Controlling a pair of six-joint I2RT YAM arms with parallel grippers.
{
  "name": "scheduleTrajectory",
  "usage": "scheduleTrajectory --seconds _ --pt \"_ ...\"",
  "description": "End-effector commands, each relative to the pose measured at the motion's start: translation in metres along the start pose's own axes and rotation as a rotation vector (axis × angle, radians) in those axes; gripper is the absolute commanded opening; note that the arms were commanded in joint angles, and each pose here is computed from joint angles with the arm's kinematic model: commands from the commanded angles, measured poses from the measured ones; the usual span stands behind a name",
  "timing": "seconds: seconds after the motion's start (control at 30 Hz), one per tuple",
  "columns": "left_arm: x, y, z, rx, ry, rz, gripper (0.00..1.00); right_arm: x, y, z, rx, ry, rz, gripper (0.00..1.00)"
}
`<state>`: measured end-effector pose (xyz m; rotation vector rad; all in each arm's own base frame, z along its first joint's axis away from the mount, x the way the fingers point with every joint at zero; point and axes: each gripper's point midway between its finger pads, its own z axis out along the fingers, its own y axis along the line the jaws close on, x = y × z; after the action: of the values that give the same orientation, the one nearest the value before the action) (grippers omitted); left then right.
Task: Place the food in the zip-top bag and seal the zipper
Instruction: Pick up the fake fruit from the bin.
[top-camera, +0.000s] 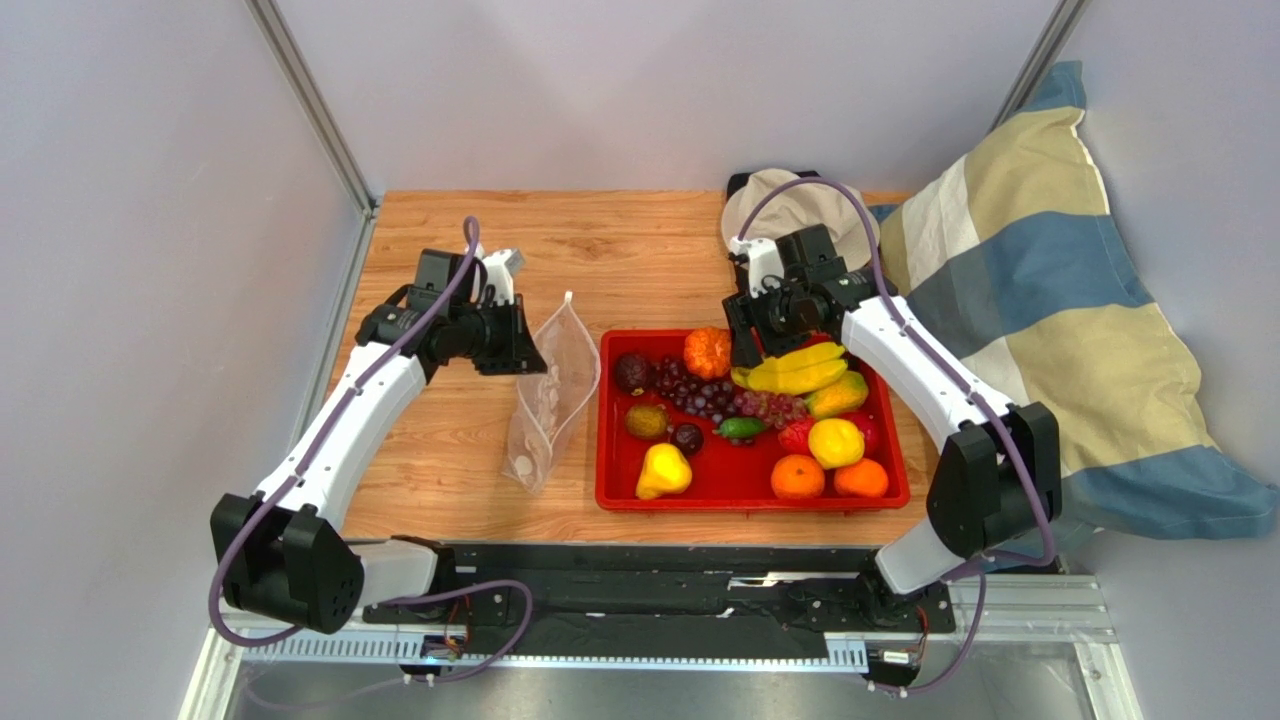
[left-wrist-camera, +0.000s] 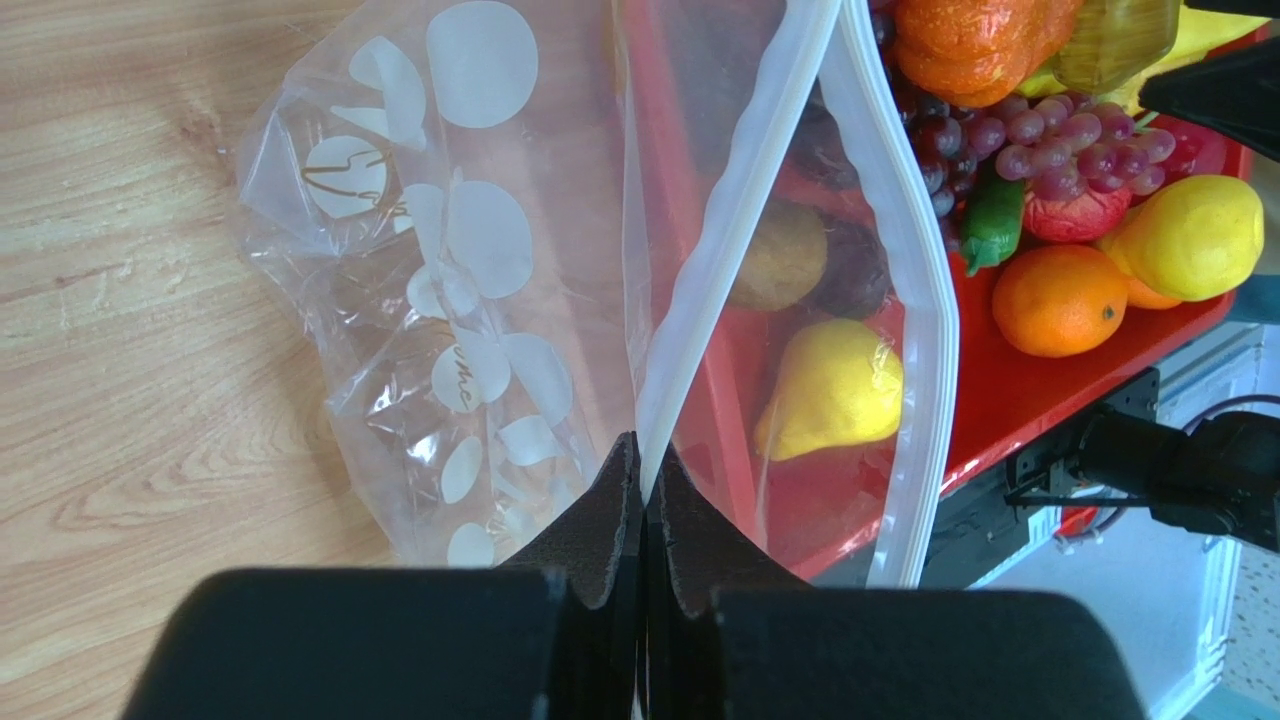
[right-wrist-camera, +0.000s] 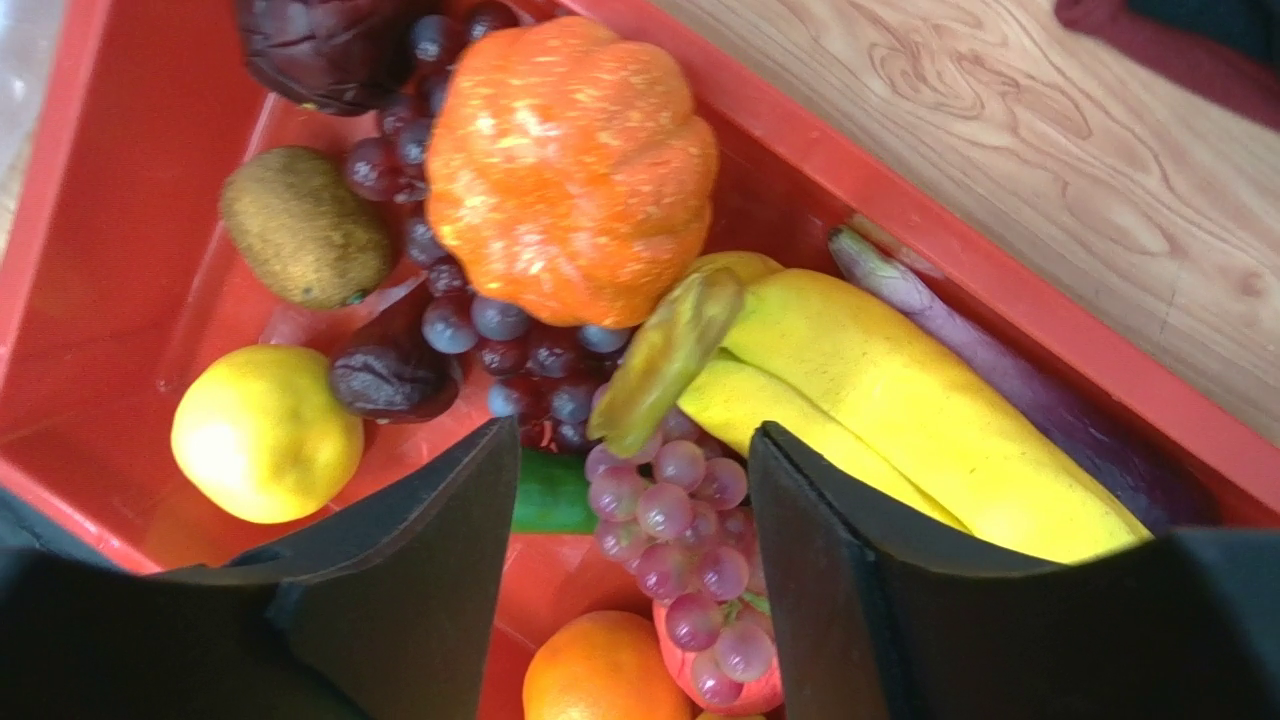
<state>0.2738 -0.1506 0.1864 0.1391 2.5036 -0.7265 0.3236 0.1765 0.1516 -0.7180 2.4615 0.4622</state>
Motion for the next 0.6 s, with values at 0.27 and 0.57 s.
scheduleTrajectory --seconds 0.27,0.57 --pt "-0.007 -0.009 -0.009 0.023 -0.056 0.037 0.0 -0.005 0.001 0.019 -0.189 0.027 0.226 0.39" --pt "-0.006 -0.011 -0.01 0.036 -0.054 0.037 0.0 -0.022 0.014 -0.031 -0.249 -0.058 0.314 0.0"
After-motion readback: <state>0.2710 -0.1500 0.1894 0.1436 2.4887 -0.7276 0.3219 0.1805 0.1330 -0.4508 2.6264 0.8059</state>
